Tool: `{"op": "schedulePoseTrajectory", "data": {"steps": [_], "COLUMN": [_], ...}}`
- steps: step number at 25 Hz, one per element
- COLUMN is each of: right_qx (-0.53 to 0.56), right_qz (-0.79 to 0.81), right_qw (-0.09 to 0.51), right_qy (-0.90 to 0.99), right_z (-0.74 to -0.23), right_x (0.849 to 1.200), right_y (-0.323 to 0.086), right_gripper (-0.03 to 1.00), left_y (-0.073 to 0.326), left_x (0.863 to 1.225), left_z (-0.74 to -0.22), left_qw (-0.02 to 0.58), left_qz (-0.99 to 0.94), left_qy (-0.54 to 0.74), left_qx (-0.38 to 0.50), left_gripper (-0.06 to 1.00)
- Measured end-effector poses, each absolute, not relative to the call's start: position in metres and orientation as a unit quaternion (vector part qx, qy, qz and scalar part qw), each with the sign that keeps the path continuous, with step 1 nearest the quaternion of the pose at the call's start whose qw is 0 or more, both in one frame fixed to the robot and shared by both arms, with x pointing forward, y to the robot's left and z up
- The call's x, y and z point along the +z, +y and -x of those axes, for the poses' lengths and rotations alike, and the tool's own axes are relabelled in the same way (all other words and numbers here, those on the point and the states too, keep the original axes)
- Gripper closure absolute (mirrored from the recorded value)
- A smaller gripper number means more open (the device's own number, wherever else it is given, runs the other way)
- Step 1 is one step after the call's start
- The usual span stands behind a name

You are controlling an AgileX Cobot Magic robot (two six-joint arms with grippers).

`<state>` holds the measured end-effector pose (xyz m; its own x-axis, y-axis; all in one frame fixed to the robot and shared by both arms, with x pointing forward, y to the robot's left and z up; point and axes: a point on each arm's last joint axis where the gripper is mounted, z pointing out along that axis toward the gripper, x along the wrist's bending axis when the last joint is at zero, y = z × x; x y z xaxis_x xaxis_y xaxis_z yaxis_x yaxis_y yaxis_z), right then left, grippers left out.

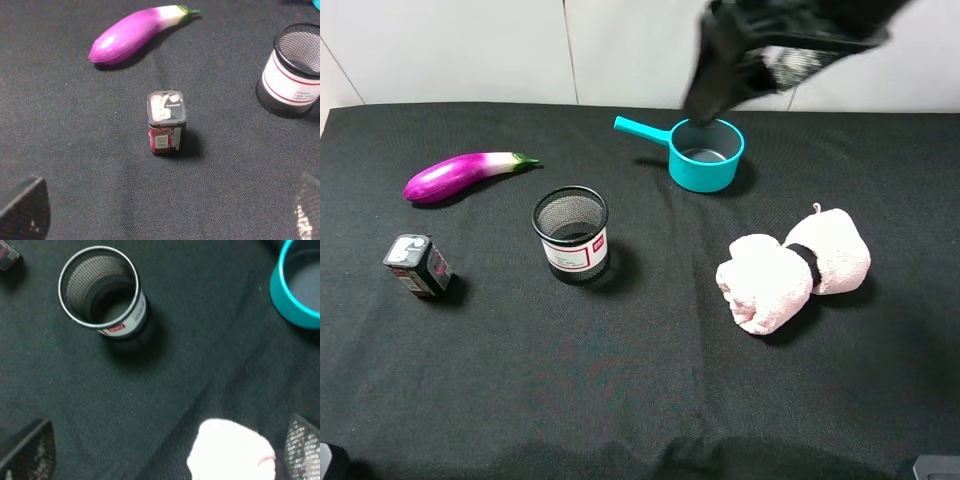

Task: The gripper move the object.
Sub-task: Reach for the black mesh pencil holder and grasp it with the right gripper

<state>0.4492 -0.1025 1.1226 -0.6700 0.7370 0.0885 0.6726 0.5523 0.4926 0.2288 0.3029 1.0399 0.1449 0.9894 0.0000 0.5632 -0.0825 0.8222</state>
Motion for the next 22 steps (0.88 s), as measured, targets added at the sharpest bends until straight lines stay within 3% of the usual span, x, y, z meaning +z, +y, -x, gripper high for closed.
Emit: {"op": "schedulePoseTrajectory", "data": {"steps": [11,22], "right_qx": [0.198,0.161], "right_qz": [-0.404,-0.459], "right_qw": [0.029,0.004], "right_qy": [0.892,0.874], "right_z": [-0.477,-0.499], "right_x": [1.099,1.057], "right_y": [-0.043,-0.019], "right_gripper": [0.27,0.27], "left_y": [0.303,0.303], "left_x": [1.04,1.04], "left_z": [-0.229,-0.229], "left_qw": [0.351,0.351], "left_qz": [-0.67,-0.67], "left_qy": [0.579,0.579], "left_qx": [0.303,0.303], "left_gripper": [-0.02,-0.02]}}
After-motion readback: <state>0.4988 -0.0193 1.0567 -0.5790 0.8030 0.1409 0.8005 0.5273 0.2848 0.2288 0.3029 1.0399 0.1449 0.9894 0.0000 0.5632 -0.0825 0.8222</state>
